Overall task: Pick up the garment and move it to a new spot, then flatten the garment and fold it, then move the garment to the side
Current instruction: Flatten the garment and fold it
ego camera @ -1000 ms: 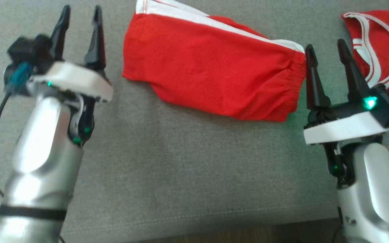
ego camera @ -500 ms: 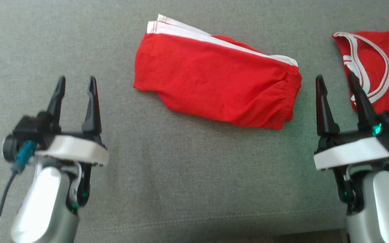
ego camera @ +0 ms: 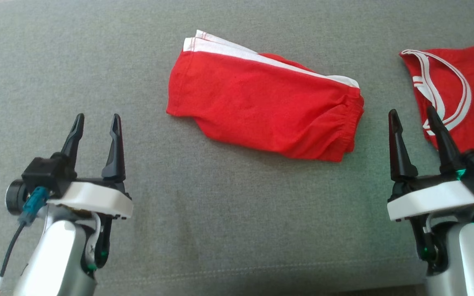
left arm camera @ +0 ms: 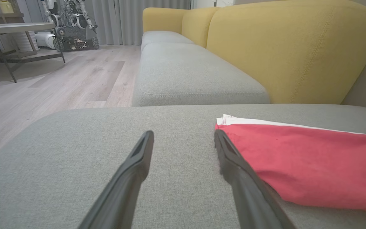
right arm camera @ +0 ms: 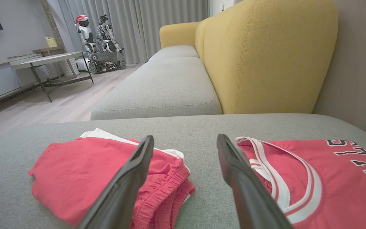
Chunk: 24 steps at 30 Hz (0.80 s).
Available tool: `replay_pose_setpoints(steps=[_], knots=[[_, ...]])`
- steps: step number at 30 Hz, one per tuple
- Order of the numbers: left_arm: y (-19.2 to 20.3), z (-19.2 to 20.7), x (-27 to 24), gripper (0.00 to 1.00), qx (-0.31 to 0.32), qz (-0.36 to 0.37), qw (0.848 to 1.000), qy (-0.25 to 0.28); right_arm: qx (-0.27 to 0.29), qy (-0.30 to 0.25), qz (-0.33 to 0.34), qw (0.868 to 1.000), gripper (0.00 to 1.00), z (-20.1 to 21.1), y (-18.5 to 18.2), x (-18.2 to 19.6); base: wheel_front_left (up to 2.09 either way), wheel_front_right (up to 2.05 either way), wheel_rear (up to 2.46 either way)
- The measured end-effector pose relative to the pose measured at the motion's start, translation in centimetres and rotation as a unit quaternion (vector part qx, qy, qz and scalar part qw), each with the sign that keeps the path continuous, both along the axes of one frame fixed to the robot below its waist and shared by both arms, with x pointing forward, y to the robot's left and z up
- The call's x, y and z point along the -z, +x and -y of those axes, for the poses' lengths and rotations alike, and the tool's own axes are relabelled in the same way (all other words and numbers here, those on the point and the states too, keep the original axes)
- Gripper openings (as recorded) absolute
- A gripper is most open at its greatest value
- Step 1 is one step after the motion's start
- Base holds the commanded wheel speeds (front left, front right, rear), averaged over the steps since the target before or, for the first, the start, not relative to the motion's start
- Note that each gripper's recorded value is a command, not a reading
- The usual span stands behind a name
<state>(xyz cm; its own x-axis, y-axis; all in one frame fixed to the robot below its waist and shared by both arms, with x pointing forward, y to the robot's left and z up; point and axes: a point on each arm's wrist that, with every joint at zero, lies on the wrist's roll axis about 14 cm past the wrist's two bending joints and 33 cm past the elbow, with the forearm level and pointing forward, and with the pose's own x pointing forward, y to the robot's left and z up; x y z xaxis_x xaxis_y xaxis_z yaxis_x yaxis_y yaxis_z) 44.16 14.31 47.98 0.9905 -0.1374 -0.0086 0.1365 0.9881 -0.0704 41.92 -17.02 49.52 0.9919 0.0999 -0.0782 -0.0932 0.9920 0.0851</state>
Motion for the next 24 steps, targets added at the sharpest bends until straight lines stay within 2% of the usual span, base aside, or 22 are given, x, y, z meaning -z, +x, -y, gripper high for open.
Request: replay_pose_setpoints(steps=[14, 18, 24], knots=[[-0.4, 0.2, 1.0, 1.0, 0.005, -0.018, 1.0, -0.008, -0.004, 0.001, -0.007, 1.0, 1.0, -0.3, 0.2, 0.4, 0.0, 0.0, 0.0], [0.5, 1.6, 1.3, 1.0, 0.039, -0.027, 0.999, -0.014, -0.005, 0.001, -0.013, 1.0, 1.0, -0.3, 0.5, 0.9, 0.0, 0.0, 0.0], [4.7, 5.2, 1.0, 1.0, 0.108, -0.038, 0.993, -0.024, -0.005, 0.0, -0.031, 1.0, 1.0, -0.3, 1.1, 2.2, 0.0, 0.0, 0.0]])
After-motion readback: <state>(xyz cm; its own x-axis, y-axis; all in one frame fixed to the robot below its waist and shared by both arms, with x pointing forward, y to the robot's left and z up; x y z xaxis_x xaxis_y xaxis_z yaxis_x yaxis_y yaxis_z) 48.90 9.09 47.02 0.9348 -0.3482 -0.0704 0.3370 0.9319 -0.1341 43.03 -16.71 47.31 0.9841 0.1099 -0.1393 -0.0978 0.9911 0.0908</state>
